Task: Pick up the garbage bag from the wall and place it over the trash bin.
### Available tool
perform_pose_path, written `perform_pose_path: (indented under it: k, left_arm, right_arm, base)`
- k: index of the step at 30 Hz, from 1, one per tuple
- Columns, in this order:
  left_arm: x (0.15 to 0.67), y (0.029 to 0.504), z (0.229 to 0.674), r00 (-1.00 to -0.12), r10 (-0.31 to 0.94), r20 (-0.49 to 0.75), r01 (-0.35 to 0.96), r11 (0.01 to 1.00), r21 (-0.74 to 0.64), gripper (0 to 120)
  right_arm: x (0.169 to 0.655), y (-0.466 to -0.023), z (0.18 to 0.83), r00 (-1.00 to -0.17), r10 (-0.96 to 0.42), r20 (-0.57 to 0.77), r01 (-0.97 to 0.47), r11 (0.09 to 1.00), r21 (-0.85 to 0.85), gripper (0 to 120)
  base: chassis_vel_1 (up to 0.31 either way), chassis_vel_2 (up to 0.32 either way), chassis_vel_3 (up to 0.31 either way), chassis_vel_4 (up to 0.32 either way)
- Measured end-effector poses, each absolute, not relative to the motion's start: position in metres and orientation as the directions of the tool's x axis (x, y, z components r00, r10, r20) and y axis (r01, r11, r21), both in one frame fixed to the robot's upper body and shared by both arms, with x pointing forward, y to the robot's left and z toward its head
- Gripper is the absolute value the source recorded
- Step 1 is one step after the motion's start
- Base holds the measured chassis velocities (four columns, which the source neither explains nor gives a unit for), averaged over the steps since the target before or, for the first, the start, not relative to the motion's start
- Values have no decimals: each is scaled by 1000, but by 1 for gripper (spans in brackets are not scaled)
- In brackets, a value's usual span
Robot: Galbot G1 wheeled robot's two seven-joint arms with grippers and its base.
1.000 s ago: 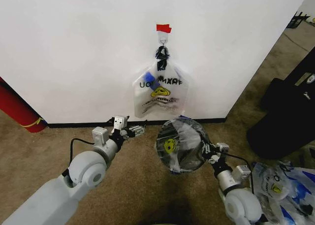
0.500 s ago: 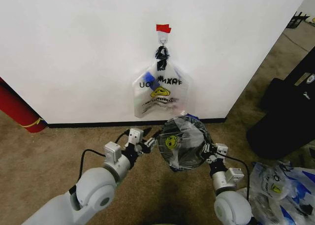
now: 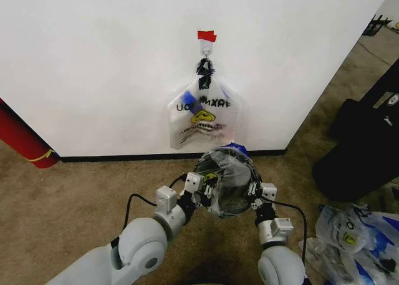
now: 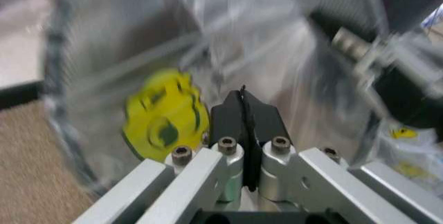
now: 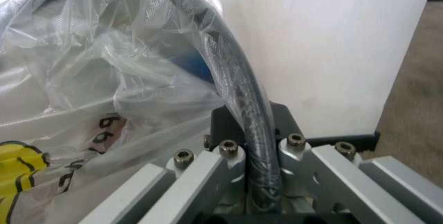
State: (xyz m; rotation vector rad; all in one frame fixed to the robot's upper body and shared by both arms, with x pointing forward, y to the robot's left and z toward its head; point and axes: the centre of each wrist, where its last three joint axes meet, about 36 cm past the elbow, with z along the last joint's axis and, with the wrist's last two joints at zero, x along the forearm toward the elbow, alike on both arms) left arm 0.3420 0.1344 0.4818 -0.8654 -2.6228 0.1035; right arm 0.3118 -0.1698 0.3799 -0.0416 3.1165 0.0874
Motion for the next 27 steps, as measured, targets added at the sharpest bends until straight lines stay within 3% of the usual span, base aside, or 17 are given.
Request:
perform_pose_path:
  k: [9,27]
  left_arm:
    - [360,95,451,-737,556,385,508,831,-228,0]
    - [400,65,418,-757,484,439,470,870,-148,0]
  right_arm:
    - [304,-166,385,-998,-37,-53,-40,998,38,0]
    - [292,-165,393,-997,-46,-65,-49,998,45,0]
  base:
    - [0,0,0,0]
    - [0,0,0,0]
